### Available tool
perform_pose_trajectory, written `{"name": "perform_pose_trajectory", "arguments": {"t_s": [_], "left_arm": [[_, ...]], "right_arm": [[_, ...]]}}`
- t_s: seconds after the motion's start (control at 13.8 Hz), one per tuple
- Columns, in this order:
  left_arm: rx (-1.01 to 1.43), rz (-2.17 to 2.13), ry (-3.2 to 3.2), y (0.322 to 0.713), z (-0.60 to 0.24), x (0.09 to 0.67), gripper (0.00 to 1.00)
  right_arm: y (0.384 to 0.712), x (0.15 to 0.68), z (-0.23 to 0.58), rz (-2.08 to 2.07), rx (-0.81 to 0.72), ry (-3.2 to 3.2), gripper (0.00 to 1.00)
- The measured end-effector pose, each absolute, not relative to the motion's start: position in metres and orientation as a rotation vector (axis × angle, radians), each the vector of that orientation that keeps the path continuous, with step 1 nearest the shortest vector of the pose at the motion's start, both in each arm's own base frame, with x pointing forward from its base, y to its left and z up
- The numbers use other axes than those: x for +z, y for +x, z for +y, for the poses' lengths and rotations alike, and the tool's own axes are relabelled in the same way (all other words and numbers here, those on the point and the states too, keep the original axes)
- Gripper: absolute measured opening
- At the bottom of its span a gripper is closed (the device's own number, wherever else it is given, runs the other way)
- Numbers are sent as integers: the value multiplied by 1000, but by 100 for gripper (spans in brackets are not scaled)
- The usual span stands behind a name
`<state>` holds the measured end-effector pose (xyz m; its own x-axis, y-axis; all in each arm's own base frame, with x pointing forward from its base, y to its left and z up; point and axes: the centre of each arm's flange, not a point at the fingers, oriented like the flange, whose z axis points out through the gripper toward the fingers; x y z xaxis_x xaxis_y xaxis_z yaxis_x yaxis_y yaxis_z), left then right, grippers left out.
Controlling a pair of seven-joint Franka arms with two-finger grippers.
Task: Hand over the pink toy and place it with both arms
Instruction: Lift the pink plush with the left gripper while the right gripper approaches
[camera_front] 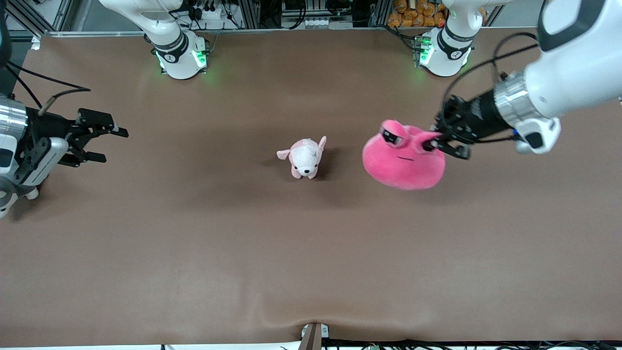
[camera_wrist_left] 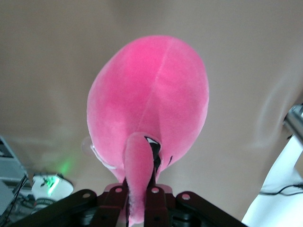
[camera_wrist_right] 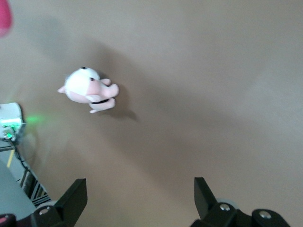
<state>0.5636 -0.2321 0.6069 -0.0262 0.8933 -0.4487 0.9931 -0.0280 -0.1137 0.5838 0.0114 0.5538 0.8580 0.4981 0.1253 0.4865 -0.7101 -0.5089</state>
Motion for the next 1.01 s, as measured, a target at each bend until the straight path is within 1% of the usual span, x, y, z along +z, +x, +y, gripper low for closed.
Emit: {"name": "perform_pose_trajectory", "arguments": {"t_s": [0.29,0.51,0.8,1.01], "left_arm": [[-646,1997,1980,538,-314,619,11],[-692,1999,1959,521,-374,603,11],[-735,2036,1866,517,-422,577,11],[-747,2039,1789,512,-446,579,11]], "right_arm": [[588,557,40,-704,-33,-2322,100],[594,551,65,-681,-48,-2204,100],[592,551,97,-613,17,-2178,100],[591,553,110,-622,23,-2163,100]]}}
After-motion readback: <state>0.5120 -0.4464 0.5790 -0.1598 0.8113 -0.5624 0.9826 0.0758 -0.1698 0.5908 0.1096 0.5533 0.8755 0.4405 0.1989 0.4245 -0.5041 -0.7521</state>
